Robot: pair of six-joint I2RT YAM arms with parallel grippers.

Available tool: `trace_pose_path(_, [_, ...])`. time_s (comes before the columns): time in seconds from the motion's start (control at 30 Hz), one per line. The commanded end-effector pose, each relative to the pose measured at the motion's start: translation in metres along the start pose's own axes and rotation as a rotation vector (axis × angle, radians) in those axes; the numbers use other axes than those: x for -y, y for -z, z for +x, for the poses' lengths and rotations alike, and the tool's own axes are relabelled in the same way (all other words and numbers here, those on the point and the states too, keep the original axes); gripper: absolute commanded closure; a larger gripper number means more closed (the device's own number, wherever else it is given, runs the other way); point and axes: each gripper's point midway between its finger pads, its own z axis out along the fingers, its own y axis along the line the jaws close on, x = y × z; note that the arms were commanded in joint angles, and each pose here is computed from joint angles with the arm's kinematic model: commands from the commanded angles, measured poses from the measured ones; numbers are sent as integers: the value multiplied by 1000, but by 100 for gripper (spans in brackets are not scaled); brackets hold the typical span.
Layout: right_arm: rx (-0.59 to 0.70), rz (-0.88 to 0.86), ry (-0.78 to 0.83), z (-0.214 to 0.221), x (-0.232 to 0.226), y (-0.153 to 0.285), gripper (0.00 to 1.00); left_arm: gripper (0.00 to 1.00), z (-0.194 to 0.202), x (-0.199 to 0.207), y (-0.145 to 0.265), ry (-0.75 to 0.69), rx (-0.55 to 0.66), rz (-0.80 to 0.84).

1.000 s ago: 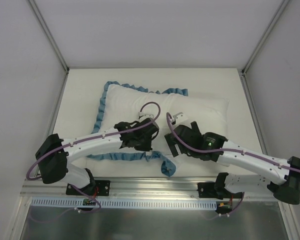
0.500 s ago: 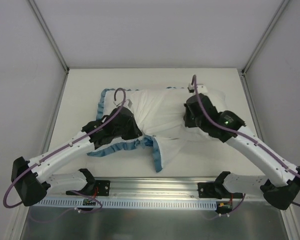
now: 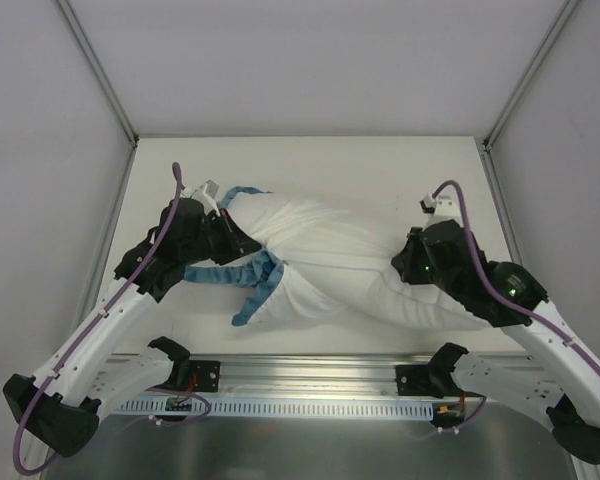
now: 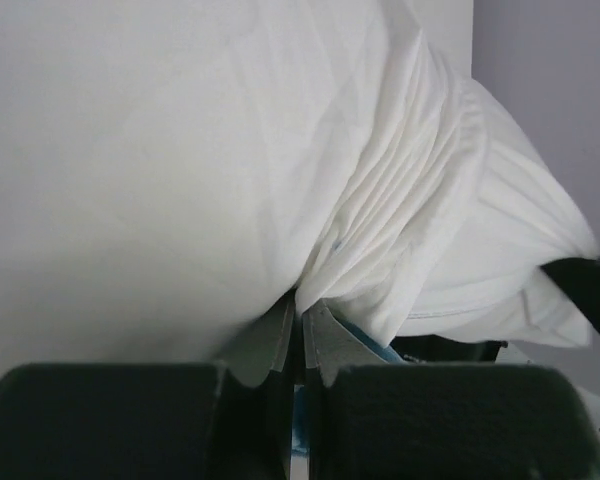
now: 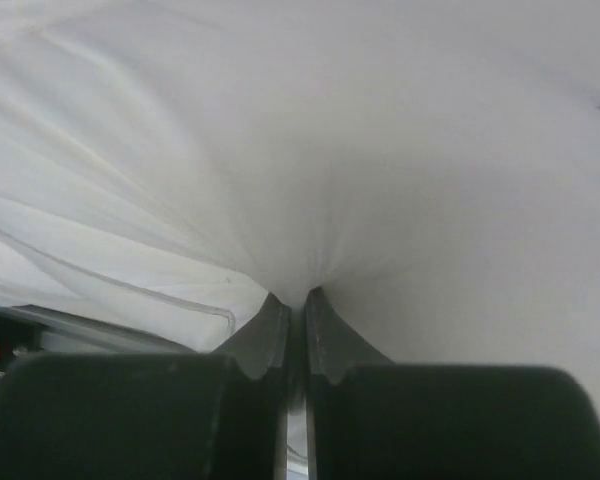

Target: Remove the pillowcase from the pillow

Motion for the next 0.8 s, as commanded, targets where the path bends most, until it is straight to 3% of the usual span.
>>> trace_pose_path(0.0, [-12, 225, -99, 46, 63, -3, 99, 100, 6, -64, 10, 4, 23, -217])
trace_pose_path(0.03, [-67, 242, -100, 72, 70, -11, 99, 100, 14, -63, 10, 12, -5, -196])
trace_pose_path(0.13, [-52, 222, -143, 89, 79, -6, 99, 99, 36, -62, 11, 7, -65, -126])
trace_pose_path(0.17, [-48, 220, -143, 92, 81, -7, 99, 88, 40, -61, 14, -23, -73, -101])
trace_pose_path(0.2, [-34, 211, -142, 90, 81, -4, 97, 71, 42, -60, 15, -41, -83, -85])
trace_pose_path(0.23, [-29, 210, -122, 88, 82, -3, 84, 17, 41, -56, 18, -59, -85, -66])
trace_pose_path(0.27, [-14, 199, -113, 79, 79, 1, 50, 1, 41, -48, 22, -94, -87, -30])
trace_pose_path(0.33, [-19, 208, -66, 70, 77, 1, 20, 1, 27, -27, 34, -145, -45, 31])
trace_pose_path(0.43, [7, 199, -28, 46, 68, 3, 8, 1, 1, 0, 50, -230, 31, 87])
trace_pose_path(0.5, [51, 188, -17, 26, 61, 6, 5, 1, -21, 10, 55, -265, 100, 70])
trace_pose_path(0.6, [86, 200, 2, -3, 50, 5, 4, 1, -42, 4, 37, -264, 96, -27])
trace_pose_path(0.7, [103, 238, 25, -29, 44, 2, 3, 5, -55, -13, -5, -179, 13, -139])
trace_pose_path(0.77, [105, 279, 42, -40, 45, -4, 3, 4, -73, -19, -17, -102, 23, -182])
